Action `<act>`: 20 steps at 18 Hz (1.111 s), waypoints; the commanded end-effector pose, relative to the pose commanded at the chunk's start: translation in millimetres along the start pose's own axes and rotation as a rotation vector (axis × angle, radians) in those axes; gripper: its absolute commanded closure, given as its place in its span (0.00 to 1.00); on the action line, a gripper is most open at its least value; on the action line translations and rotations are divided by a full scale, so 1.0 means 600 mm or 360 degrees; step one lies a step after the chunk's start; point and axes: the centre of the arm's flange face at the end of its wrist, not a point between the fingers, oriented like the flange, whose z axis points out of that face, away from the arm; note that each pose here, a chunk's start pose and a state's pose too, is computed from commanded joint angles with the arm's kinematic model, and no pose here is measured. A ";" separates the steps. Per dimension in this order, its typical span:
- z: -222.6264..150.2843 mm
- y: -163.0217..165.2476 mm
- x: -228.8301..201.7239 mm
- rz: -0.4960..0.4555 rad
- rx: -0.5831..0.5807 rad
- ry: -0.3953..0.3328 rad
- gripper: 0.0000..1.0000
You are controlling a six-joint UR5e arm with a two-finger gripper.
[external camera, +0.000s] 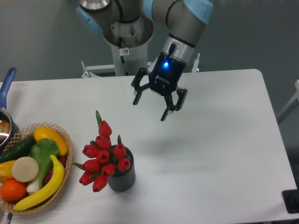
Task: Pick up the flowers from the vase
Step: 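Move the open gripper toward the red tulip bouquet in the vase, then lower the gripper around the tulip stems above the vase rim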
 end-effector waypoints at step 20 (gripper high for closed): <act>0.155 -0.044 0.024 0.0240 -0.0032 0.0236 0.00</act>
